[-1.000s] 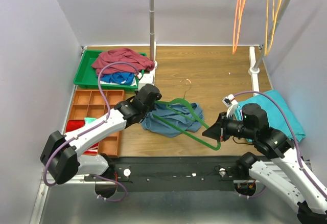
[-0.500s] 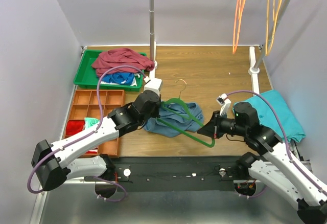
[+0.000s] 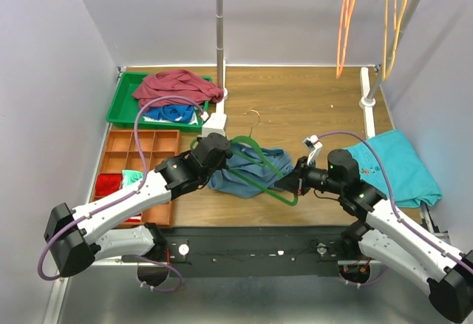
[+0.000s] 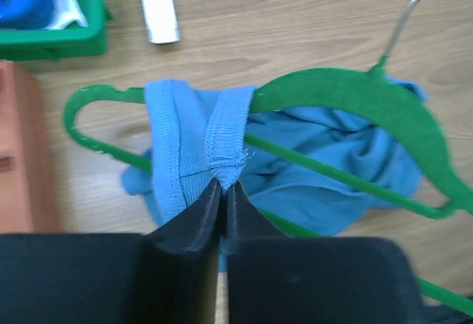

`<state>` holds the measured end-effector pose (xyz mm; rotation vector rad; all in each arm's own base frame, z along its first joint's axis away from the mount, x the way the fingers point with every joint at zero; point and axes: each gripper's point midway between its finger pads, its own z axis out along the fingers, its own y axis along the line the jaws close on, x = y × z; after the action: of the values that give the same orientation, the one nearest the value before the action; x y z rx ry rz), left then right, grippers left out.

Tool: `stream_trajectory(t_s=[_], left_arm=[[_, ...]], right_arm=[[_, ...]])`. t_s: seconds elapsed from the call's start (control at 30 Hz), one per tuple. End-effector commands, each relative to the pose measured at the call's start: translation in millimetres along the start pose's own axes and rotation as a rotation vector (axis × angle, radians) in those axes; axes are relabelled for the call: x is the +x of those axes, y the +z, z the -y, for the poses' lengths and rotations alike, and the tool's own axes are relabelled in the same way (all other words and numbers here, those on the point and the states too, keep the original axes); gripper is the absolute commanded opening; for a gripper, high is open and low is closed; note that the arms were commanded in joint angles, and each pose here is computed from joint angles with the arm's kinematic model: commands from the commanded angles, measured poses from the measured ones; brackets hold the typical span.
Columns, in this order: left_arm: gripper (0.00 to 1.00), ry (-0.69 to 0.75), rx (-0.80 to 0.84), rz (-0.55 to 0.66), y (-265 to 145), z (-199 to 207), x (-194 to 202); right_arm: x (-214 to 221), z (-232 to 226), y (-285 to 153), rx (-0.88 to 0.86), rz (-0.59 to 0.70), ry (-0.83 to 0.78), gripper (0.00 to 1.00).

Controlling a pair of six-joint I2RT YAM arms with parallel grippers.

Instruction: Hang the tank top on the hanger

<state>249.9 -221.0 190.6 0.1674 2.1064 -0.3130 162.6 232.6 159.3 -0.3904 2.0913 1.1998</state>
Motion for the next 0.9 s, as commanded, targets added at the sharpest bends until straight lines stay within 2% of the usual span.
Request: stream_trajectory(t_s=[0.0, 0.1, 0.13, 0.2, 0.33, 0.47, 0.57, 0.87], left_arm=[[0.19, -0.014, -0.185, 0.060, 1, -31, -21], [0.30, -0.008, -0.180, 0.084, 1, -31, -32], [0.37, -0.026, -0.157, 0.117, -1, -27, -43], [0.42, -0.030, -0.125, 0.136, -3, -21, -51], [0.62, -0.021, 0.024, 0.130, -3, 9, -59], [0.68, -0.013, 0.189, 0.148, -2, 40, -61], [0.72, 0.002, 0.238, 0.181, 4, 51, -64], [0.73, 0.059, 0.125, 0.166, 46, 53, -64]], right_arm=[[-23, -13, 7, -0.082, 0.089, -0.109, 0.01], [-22, -15, 10, -0.097, 0.088, -0.125, 0.01], [-23, -15, 11, -0.101, 0.090, -0.131, 0.01], [-23, -15, 13, -0.108, 0.089, -0.136, 0.01], [-24, -14, 17, -0.108, 0.080, -0.144, 0.01], [-21, -11, 22, -0.101, 0.063, -0.141, 0.01], [-19, -11, 23, -0.103, 0.058, -0.143, 0.01], [-20, -7, 28, -0.077, 0.047, -0.144, 0.01]])
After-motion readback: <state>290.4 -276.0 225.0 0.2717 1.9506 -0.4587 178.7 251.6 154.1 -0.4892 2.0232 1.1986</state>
